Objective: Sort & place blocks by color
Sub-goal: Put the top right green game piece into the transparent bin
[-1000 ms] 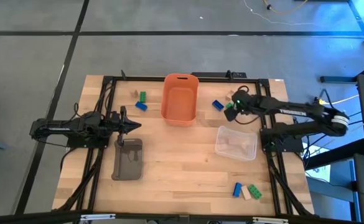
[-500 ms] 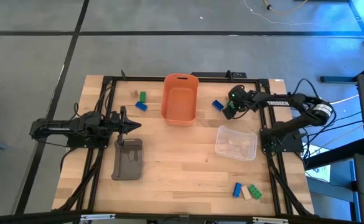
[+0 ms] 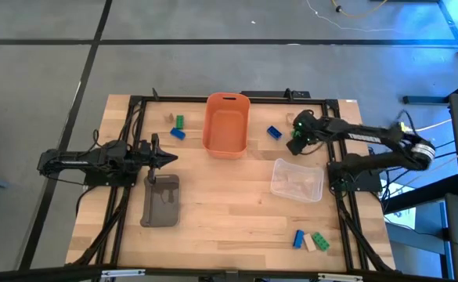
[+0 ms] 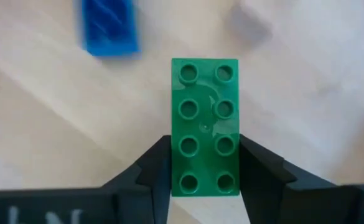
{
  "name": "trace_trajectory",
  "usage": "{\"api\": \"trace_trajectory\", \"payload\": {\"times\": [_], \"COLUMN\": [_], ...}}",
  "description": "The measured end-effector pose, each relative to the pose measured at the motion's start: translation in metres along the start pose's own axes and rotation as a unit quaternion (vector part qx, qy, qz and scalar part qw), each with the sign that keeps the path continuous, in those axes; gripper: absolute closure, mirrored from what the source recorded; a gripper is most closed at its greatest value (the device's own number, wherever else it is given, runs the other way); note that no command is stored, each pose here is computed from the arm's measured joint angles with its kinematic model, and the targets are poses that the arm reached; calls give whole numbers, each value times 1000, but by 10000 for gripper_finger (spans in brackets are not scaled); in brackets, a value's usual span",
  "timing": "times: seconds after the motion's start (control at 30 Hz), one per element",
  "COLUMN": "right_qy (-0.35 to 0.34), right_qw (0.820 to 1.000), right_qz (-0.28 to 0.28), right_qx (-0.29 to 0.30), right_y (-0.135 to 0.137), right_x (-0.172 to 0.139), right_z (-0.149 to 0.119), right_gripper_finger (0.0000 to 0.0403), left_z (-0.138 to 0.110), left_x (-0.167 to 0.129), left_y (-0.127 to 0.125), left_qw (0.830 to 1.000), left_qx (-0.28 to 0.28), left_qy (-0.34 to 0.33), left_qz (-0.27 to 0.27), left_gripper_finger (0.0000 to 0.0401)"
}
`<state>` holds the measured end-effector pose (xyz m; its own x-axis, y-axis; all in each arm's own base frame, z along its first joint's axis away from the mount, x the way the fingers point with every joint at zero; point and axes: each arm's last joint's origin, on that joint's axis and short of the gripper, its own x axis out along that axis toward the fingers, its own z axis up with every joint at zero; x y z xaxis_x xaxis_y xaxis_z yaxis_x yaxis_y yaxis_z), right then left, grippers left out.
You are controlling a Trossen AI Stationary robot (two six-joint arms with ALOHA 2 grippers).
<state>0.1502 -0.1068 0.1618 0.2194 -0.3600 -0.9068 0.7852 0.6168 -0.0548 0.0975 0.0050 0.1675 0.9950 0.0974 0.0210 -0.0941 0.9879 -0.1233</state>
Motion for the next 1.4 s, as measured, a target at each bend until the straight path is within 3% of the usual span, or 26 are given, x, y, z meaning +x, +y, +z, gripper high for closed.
{"api": "trace_trajectory", "payload": {"times": [0.13,0.23,0.37,0.5,0.6,0.67,0.93,1.1,1.23,1.4], "right_qy": [-90,-170,-275,-363,-401,-412,-412,-409,-415,-418], "right_qw": [995,980,945,898,870,861,871,871,867,862], "right_qz": [49,104,174,242,275,282,245,247,250,262], "right_qx": [-6,-4,-22,-58,-84,-99,-110,-114,-112,-115], "right_y": [14,25,40,57,68,73,83,85,87,88], "right_x": [-31,-54,-81,-104,-115,-118,-112,-109,-109,-110], "right_z": [-2,-1,1,2,1,0,-2,-1,1,1], "right_gripper_finger": [262,261,262,262,262,262,262,262,262,262], "left_z": [0,0,0,0,0,2,5,25,43,60], "left_x": [0,0,0,0,0,0,0,-3,0,9], "left_y": [0,0,0,0,0,0,0,0,-3,-4], "left_qw": [1000,1000,1000,1000,1000,1000,1000,990,991,994], "left_qx": [0,0,0,0,0,-1,-1,-26,-4,24], "left_qy": [0,0,0,0,-1,-11,-26,-130,-132,-96], "left_qz": [0,0,0,0,0,-1,10,40,33,55], "left_gripper_finger": [401,401,401,401,401,401,401,396,353,269]}}
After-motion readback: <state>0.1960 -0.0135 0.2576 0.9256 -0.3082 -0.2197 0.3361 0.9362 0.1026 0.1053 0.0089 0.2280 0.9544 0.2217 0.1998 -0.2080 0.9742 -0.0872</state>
